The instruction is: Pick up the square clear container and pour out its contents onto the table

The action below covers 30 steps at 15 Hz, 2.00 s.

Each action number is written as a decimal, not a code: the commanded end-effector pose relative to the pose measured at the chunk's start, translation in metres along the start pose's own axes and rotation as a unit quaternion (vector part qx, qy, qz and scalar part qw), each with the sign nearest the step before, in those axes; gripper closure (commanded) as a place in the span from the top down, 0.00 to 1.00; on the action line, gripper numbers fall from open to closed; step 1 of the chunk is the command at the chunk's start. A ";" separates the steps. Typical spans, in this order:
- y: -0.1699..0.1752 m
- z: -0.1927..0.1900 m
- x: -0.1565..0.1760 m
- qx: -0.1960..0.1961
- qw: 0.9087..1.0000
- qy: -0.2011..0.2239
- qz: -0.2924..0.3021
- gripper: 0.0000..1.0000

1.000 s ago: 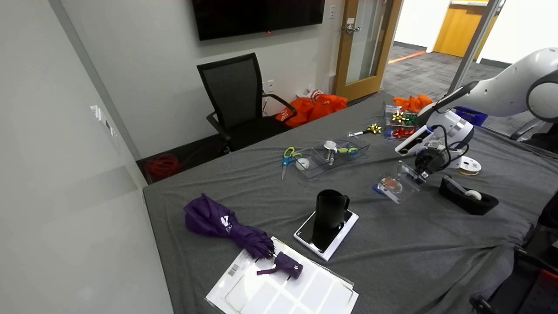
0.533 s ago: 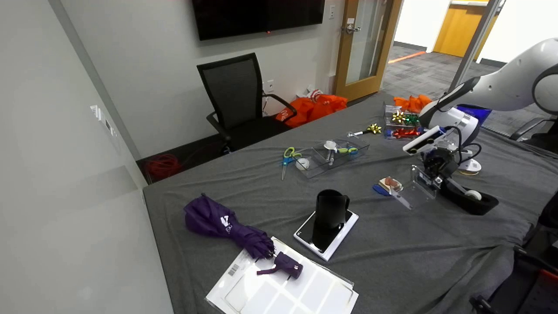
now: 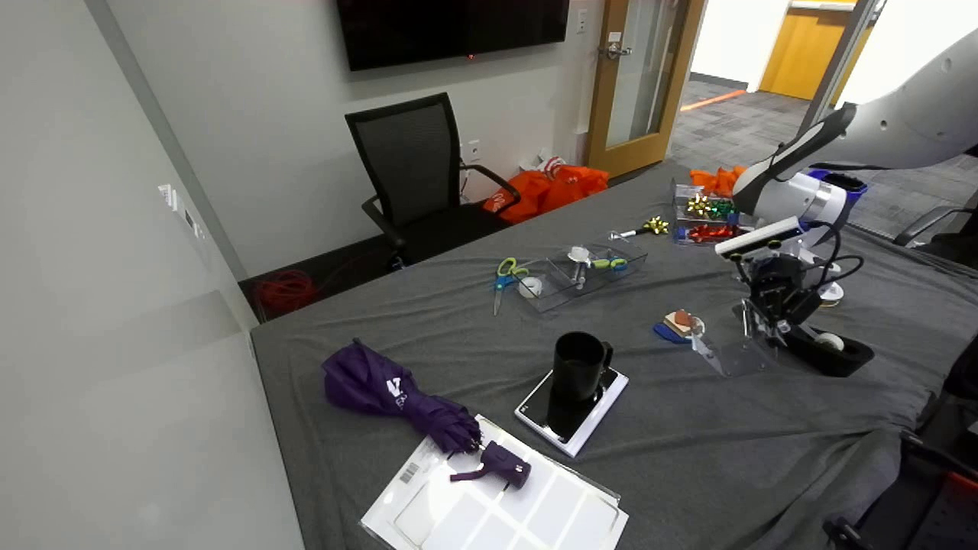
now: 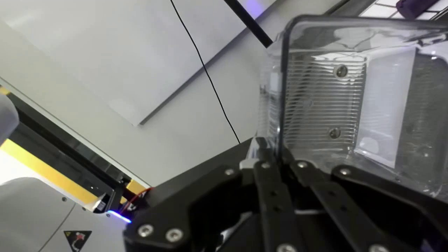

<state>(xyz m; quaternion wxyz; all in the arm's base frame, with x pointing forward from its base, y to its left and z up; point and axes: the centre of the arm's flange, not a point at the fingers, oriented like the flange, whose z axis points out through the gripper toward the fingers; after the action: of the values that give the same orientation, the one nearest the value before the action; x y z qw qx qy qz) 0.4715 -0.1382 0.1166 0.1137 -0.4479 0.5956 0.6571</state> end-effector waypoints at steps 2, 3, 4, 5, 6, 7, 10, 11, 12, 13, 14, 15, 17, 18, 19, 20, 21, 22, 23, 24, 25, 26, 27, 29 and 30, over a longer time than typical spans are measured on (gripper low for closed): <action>0.034 0.036 -0.019 0.059 0.992 0.097 -0.047 0.01; 0.037 0.042 -0.022 0.069 0.989 0.117 -0.057 0.01; 0.042 0.048 -0.023 0.078 0.985 0.139 -0.068 0.01; 0.046 0.053 -0.023 0.088 0.980 0.160 -0.079 0.01; 0.050 0.059 -0.022 0.097 0.974 0.182 -0.089 0.01; 0.054 0.063 -0.021 0.106 0.968 0.203 -0.100 0.01; 0.067 0.071 -0.013 0.133 0.945 0.268 -0.133 0.01; 0.072 0.072 -0.011 0.142 0.936 0.287 -0.146 0.01; 0.077 0.073 -0.010 0.152 0.927 0.303 -0.160 0.01; 0.081 0.073 -0.011 0.162 0.918 0.317 -0.177 0.01; 0.086 0.074 -0.013 0.173 0.909 0.327 -0.193 0.01; 0.091 0.075 -0.015 0.185 0.900 0.334 -0.210 0.01; 0.101 0.078 -0.020 0.200 0.884 0.348 -0.239 0.01; 0.105 0.080 -0.022 0.206 0.878 0.354 -0.249 0.01; 0.107 0.082 -0.023 0.211 0.874 0.357 -0.253 0.01; 0.107 0.084 -0.026 0.220 0.873 0.356 -0.251 0.01; 0.108 0.086 -0.032 0.229 0.873 0.352 -0.248 0.01; 0.107 0.089 -0.039 0.242 0.872 0.344 -0.251 0.01; 0.106 0.092 -0.046 0.255 0.871 0.334 -0.256 0.01; 0.105 0.094 -0.053 0.264 0.869 0.323 -0.264 0.01; 0.105 0.094 -0.053 0.251 0.876 0.316 -0.262 0.01; 0.097 0.088 -0.052 0.243 0.878 0.326 -0.251 0.05; 0.097 0.090 -0.055 0.244 0.877 0.325 -0.254 0.05; 0.097 0.091 -0.056 0.244 0.877 0.325 -0.255 0.05; 0.097 0.091 -0.056 0.244 0.878 0.325 -0.255 0.05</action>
<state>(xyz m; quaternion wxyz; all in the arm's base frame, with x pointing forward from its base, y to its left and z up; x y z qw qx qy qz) 0.3963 -0.0623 0.2130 0.1830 -0.7305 0.6057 0.2571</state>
